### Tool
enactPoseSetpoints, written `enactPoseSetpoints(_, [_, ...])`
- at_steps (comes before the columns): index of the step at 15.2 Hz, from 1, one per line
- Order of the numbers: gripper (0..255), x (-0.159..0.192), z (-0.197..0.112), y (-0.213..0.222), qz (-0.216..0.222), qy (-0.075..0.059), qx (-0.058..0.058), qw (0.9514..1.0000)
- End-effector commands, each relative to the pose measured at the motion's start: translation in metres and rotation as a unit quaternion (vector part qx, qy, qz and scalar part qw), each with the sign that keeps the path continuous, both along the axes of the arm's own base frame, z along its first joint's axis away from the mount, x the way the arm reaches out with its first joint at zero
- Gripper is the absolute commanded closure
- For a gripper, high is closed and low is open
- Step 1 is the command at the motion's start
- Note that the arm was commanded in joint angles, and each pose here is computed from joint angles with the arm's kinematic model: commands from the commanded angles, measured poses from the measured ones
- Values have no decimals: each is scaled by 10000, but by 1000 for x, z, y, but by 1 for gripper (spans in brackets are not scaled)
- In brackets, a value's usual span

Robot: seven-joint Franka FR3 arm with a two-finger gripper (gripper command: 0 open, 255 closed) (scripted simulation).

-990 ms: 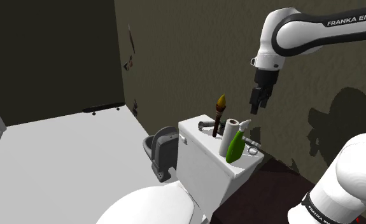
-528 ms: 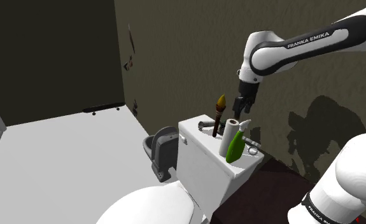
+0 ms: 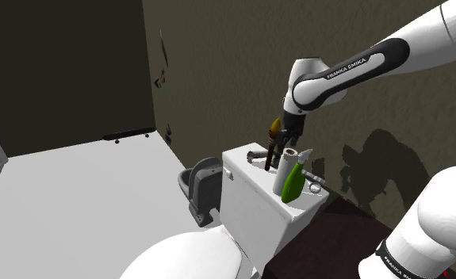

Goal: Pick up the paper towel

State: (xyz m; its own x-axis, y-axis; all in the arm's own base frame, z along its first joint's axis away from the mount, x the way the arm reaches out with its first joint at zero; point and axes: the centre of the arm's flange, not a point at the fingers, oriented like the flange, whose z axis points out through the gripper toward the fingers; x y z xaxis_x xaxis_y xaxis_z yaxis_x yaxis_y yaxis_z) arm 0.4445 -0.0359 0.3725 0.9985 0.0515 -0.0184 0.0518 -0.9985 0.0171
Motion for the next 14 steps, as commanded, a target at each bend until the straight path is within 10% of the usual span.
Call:
enactPoseSetpoints(1, [0, 1, -11, -1, -2, -7, -1, 10000])
enactPoseSetpoints(6, [0, 1, -30, -1, -2, -7, -1, 10000])
enactPoseSetpoints(7, [255, 1, -30, -1, -2, -7, -1, 10000])
enactPoseSetpoints(14, [255, 1, -30, -1, -2, -7, -1, 10000])
